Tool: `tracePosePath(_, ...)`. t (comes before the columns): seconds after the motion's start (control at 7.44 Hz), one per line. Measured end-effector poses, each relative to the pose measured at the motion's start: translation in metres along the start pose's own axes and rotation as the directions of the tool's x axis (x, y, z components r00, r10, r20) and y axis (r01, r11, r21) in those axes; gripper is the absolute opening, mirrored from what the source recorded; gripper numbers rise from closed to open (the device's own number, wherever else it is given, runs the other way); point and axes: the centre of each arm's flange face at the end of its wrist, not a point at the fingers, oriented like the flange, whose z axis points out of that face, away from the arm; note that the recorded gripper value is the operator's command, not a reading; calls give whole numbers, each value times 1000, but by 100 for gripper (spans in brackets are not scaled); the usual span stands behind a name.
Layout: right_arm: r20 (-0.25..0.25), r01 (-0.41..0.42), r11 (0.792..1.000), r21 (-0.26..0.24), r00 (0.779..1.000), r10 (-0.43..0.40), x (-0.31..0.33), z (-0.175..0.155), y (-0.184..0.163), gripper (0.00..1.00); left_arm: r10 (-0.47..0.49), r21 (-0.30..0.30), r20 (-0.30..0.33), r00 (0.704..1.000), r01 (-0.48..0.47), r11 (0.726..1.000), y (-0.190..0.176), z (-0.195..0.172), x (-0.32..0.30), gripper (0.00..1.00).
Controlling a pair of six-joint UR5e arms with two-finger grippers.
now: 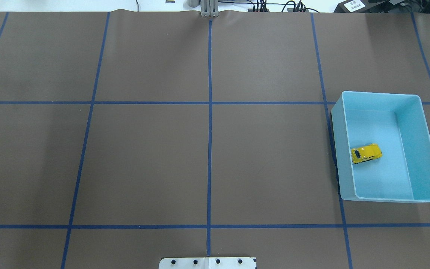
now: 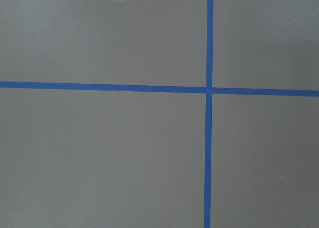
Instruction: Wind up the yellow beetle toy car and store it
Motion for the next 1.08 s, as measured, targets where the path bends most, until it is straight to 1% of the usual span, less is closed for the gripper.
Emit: tracePosePath(1.08,1,-8,1000,-8,1000,8,4,4,4,100,0,0,1,1000,0,1000,0,0,0,100)
